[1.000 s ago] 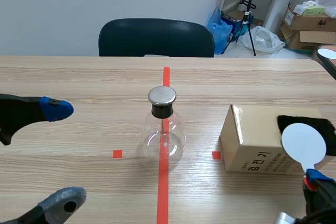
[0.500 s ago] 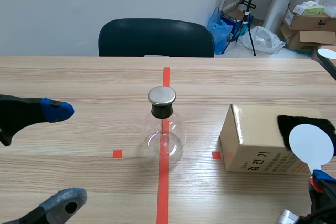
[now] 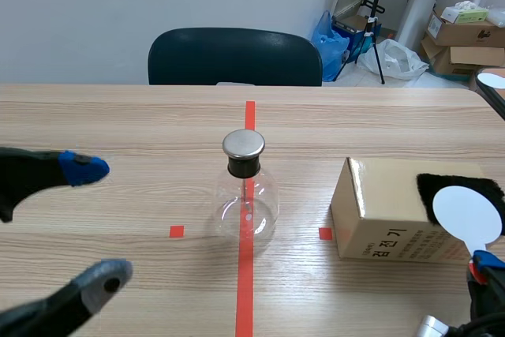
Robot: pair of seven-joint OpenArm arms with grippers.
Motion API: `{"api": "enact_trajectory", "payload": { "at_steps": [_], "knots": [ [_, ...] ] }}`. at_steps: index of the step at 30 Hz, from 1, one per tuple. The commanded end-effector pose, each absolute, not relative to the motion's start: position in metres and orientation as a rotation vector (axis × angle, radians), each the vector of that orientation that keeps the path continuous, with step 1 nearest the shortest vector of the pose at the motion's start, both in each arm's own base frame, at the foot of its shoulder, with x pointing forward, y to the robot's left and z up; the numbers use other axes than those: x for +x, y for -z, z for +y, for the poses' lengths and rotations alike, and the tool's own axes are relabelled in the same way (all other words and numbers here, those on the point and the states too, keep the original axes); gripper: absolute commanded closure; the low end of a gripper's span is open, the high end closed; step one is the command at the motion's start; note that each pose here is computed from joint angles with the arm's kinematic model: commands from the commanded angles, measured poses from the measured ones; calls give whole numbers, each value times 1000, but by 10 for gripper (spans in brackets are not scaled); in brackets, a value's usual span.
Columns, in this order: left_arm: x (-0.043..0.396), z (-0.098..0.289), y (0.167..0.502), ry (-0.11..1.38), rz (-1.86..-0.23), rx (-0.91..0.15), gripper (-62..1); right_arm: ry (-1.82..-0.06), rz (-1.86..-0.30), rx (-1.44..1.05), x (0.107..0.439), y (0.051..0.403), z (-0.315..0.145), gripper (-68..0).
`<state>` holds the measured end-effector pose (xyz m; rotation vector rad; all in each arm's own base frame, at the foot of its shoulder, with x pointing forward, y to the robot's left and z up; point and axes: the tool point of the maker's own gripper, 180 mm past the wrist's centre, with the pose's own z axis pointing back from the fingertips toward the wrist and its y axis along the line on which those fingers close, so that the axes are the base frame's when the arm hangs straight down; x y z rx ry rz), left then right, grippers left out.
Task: Do the electroscope experiment
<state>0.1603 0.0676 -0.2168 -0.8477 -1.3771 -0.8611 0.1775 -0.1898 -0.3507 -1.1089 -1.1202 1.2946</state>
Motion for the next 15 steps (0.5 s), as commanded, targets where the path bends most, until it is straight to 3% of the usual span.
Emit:
{"api": "enact_trajectory", "payload": {
  "at_steps": [1,3,15],
  "knots": [
    [162,68,221,864,-1359,-830,-236,-1302,-1147,-1182,183,338,-191,-9],
    [161,67,231,890,-1311,-803,-19,-1296,-1137,-1207,186,334,-191,-9],
    [203,64,284,955,-1261,-731,-28,-1233,-1267,-1350,217,273,-156,-9]
  ]
}}
